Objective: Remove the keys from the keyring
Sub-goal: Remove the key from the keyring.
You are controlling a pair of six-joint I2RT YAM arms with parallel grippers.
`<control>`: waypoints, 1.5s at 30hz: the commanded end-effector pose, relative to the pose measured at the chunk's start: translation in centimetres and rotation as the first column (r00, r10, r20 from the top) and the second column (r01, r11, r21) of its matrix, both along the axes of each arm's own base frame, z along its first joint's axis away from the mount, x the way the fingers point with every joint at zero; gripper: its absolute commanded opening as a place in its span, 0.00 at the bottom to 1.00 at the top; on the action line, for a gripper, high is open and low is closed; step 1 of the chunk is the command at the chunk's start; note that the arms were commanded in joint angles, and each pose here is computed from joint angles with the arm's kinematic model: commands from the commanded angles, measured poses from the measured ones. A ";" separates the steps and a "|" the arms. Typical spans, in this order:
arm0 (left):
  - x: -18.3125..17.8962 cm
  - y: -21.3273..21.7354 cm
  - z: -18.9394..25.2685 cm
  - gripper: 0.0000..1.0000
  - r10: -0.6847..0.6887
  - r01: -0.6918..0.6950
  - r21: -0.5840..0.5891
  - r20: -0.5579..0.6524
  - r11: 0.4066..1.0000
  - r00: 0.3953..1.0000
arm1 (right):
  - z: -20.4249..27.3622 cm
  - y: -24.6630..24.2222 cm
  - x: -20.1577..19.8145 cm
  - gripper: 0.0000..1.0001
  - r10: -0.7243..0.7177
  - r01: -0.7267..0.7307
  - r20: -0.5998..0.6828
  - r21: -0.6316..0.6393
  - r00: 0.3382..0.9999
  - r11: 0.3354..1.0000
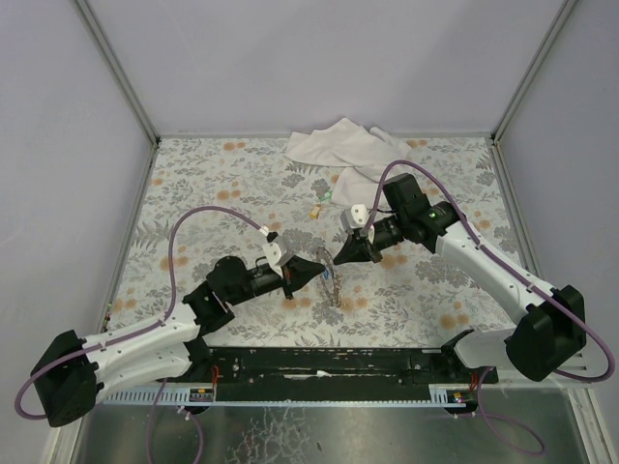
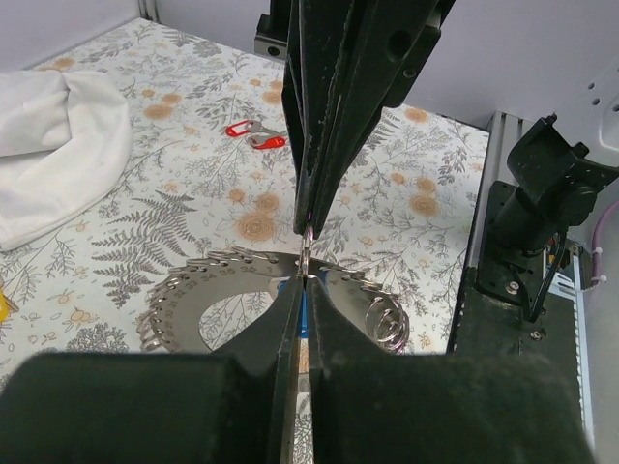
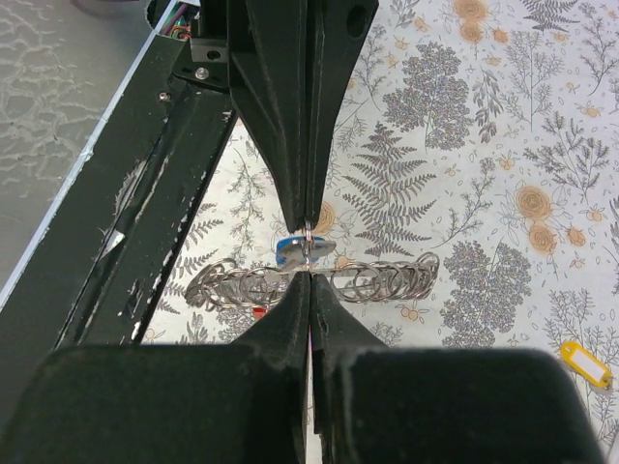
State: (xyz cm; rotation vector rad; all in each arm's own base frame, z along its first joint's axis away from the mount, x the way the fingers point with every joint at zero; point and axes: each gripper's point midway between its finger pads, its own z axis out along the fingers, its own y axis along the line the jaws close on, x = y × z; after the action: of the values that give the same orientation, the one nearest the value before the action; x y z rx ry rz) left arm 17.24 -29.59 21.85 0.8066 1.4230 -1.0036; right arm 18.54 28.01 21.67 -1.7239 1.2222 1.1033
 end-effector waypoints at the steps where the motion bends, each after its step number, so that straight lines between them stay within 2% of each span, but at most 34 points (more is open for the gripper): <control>1: 0.3 -0.2 0.9 0.00 0.002 -0.001 -0.049 0.023 0.999 1.000 | 1.7 0.7 0.0 0.00 0.032 -0.032 0.006 0.069 0.999 0.997; 4: 0.3 -0.2 0.8 0.01 0.002 -0.001 -0.054 0.023 0.999 1.000 | 1.6 0.8 0.0 0.00 0.032 -0.032 0.001 0.069 0.999 0.997; 7: 0.4 0.0 0.9 0.15 0.012 -0.011 -0.063 0.028 0.998 1.000 | 1.5 0.8 0.0 0.00 0.032 -0.031 -0.005 0.068 0.999 0.997; 12: -0.1 0.4 1.5 0.32 0.008 -0.001 -0.100 0.065 0.995 0.998 | 1.6 0.8 -0.1 0.00 0.035 -0.034 -0.009 0.071 0.999 0.997; 14: -0.3 0.3 1.7 0.35 -0.001 0.011 -0.112 0.084 0.994 0.996 | 1.6 0.8 -0.1 0.00 0.036 -0.035 -0.012 0.072 0.999 0.997; 25: 0.3 -0.2 3.1 0.36 0.006 0.017 -0.135 0.166 0.991 0.986 | 1.5 0.9 -0.2 0.00 0.042 -0.040 -0.019 0.075 0.999 0.996; 30: 0.5 -0.8 2.4 0.29 -0.012 0.029 -0.110 0.150 0.993 0.989 | 1.6 0.9 -0.2 0.00 0.042 -0.040 -0.020 0.076 0.999 0.996; 45: 0.4 -1.1 2.8 0.20 -0.024 0.044 -0.125 0.159 0.991 0.987 | 1.4 0.9 -0.2 0.00 0.045 -0.043 -0.024 0.076 0.999 0.996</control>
State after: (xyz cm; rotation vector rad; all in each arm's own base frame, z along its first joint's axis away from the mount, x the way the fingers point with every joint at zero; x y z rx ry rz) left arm 17.40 -30.45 21.13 0.8244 1.3295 -1.0159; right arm 18.44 28.38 21.61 -1.7072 1.2292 1.1534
